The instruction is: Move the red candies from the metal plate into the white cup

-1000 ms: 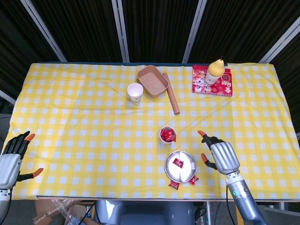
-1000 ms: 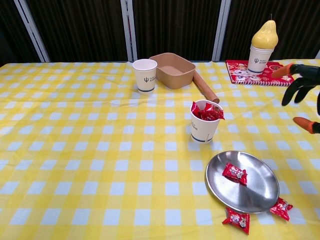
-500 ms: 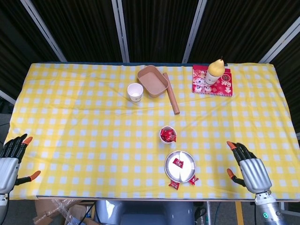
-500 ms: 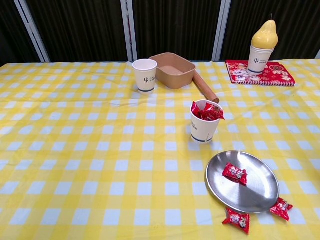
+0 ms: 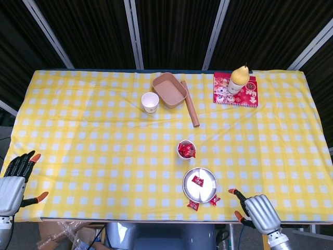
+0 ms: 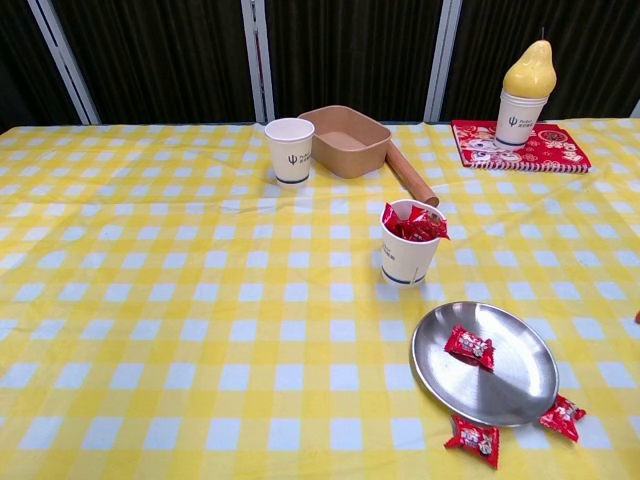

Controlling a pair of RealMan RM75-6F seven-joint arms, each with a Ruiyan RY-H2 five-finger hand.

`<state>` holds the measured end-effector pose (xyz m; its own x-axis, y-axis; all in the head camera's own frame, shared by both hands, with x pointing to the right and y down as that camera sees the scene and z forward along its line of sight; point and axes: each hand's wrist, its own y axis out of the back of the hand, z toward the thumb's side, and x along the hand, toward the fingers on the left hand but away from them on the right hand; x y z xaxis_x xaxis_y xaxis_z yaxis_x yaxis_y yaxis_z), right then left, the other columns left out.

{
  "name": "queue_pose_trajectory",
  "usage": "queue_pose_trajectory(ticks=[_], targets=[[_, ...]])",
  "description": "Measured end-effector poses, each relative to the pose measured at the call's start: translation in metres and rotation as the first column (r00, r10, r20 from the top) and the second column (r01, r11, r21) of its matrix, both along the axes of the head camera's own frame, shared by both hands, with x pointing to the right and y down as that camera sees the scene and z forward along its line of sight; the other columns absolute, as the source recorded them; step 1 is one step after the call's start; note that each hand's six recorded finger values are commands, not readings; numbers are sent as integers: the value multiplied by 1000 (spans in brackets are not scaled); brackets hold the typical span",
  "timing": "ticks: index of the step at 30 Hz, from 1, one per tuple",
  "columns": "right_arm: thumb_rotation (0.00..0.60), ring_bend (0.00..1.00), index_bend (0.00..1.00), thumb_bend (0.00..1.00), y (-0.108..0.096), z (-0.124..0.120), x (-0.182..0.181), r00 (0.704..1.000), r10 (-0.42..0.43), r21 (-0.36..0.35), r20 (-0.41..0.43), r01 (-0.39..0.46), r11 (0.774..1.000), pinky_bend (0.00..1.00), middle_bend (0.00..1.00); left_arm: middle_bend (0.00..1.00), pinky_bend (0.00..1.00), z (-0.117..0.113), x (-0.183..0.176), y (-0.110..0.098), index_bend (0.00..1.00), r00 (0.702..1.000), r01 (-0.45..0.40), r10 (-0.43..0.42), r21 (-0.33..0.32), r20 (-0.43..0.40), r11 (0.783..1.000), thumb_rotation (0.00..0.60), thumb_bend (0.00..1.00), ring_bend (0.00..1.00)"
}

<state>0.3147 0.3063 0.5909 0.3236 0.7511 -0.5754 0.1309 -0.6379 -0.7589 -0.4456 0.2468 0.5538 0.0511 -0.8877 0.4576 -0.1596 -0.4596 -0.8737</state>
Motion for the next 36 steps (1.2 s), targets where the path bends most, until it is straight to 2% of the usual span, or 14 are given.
queue_pose_trajectory(ticks=[7, 15, 25, 36], targets=[[600, 876, 329, 381, 5, 27, -24, 1000, 17, -47, 2, -17, 999, 952, 826, 0, 0, 1, 0, 0, 0, 1000, 3, -3, -10, -1, 1000, 600, 0, 0], [600, 877, 390, 381, 7, 47, -33, 999, 25, -65, -26, -26, 998, 952, 827, 0, 0, 0, 0, 0, 0, 1000, 1, -1, -11, -7, 1000, 600, 0, 0], [600, 877, 409, 382, 4, 62, -25, 996, 60, -73, -61, -64, 995, 952, 826, 0, 0, 0, 0, 0, 0, 1000, -2, 1, -10, -10, 1000, 600, 0, 0], [600, 877, 410, 381, 6, 66, -27, 996, 57, -82, -62, -62, 995, 952, 826, 0, 0, -1, -1, 0, 0, 1000, -1, 1, -8, -12, 1000, 600, 0, 0]])
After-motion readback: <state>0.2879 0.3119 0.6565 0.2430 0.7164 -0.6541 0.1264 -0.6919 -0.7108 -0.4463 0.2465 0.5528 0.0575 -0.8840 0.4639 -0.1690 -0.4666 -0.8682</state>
